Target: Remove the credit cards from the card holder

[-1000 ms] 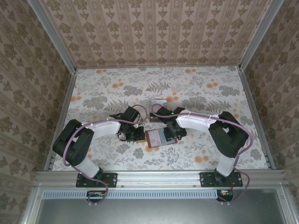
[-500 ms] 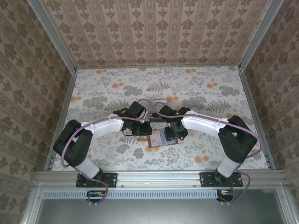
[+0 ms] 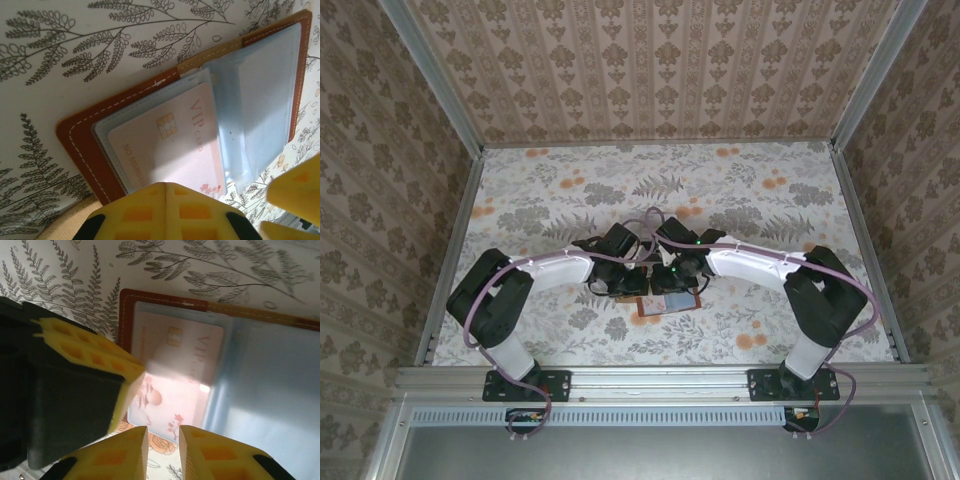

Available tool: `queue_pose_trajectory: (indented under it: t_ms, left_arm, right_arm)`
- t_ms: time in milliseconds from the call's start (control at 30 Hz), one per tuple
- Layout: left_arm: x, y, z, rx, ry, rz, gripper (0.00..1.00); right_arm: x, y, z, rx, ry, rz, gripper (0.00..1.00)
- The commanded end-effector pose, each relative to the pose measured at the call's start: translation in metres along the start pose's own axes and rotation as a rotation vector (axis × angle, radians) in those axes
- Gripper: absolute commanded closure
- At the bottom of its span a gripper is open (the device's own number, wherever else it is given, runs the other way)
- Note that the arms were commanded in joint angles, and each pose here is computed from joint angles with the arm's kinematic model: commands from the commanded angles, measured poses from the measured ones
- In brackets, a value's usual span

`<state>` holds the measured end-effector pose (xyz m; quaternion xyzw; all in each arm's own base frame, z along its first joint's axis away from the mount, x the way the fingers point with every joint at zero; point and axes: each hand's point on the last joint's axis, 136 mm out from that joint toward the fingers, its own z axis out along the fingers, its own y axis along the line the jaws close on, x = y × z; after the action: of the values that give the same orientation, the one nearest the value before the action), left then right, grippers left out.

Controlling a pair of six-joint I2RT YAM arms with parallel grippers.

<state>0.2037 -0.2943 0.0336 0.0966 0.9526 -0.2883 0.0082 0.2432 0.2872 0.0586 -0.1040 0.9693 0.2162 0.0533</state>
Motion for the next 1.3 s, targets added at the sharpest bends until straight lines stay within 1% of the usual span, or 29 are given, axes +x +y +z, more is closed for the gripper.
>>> queue_pose_trajectory:
  t_ms: [0, 467, 767, 1000, 1167, 1267]
  left_arm:
    - [0.009, 0.010, 0.006, -0.026, 0.024, -0.021, 0.98]
    - [0.014, 0.018, 0.007, -0.046, 0.034, -0.028, 0.98]
    - [0.016, 0.021, 0.003, -0.063, 0.040, -0.024, 0.97]
    - [0.014, 0.022, -0.002, -0.068, 0.034, -0.024, 0.94]
    - [0.012, 0.020, -0.004, -0.068, 0.029, -0.022, 0.94]
    - [0.010, 0.018, -0.005, -0.063, 0.023, -0.019, 0.92]
  right_arm:
    - [0.002, 0.002, 0.015, -0.046, 0.035, 0.032, 0.76]
    - [0.009, -0.029, 0.033, 0.080, 0.067, 0.035, 0.77]
    - [0.016, -0.046, 0.027, 0.172, 0.078, 0.024, 0.74]
    - [0.012, -0.038, 0.021, 0.144, 0.064, 0.018, 0.74]
    - [0.009, -0.023, 0.010, 0.073, 0.034, 0.024, 0.74]
    - [0.002, -0.011, 0.007, 0.010, -0.006, 0.026, 0.75]
